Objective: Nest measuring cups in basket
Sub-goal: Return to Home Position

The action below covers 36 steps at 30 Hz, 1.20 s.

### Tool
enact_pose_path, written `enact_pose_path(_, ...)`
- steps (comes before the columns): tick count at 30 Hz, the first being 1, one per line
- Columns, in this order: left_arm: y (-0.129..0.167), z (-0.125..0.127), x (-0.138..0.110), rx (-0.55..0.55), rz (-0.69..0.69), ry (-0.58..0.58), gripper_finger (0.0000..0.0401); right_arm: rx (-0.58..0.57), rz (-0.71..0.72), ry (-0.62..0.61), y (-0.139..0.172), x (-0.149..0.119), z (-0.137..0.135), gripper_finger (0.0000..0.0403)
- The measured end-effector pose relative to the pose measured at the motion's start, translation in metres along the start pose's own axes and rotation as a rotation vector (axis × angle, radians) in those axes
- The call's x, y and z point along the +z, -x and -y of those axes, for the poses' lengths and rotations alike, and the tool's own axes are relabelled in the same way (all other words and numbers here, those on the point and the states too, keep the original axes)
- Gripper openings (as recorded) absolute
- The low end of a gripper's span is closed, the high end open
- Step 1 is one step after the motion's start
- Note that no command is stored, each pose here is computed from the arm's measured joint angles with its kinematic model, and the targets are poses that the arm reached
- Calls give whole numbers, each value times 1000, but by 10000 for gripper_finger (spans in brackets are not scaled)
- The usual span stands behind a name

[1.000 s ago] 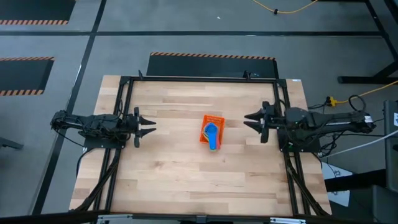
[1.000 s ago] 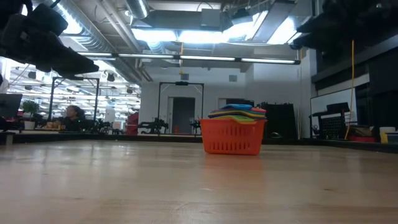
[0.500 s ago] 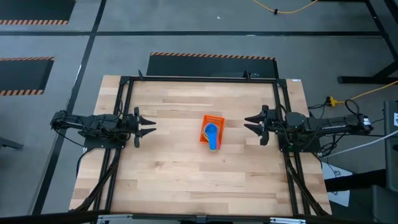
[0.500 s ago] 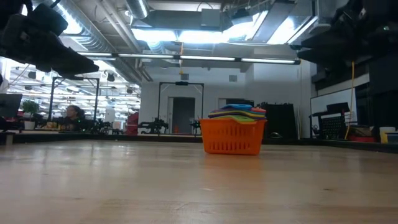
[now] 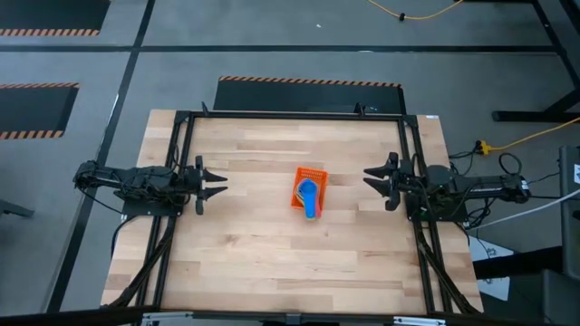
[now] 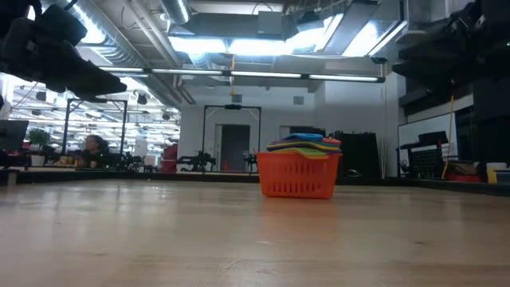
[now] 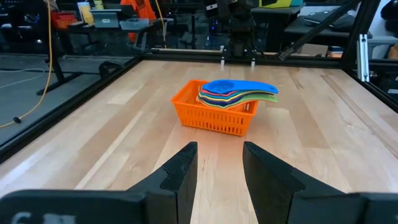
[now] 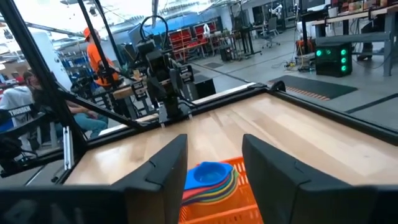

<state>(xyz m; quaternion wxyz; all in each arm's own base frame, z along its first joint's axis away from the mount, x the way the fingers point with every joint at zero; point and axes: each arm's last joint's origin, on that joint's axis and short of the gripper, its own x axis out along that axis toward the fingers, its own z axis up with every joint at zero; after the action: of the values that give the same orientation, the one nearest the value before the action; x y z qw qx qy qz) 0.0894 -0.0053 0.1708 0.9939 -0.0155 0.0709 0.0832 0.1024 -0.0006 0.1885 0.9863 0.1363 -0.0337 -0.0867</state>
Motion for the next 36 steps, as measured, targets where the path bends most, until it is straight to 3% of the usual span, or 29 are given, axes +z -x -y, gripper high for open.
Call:
enact_pose_path(15,0,0,0,1,-1,0,121,6,49,31,10,3,2,158)
enact_pose_path(22,0,0,0,2,0,0,121,-131,21,49,10,-2,7,158)
enact_pose_path(36,0,0,0,4,0,0,121,-154,28,220,8,-9,9,158)
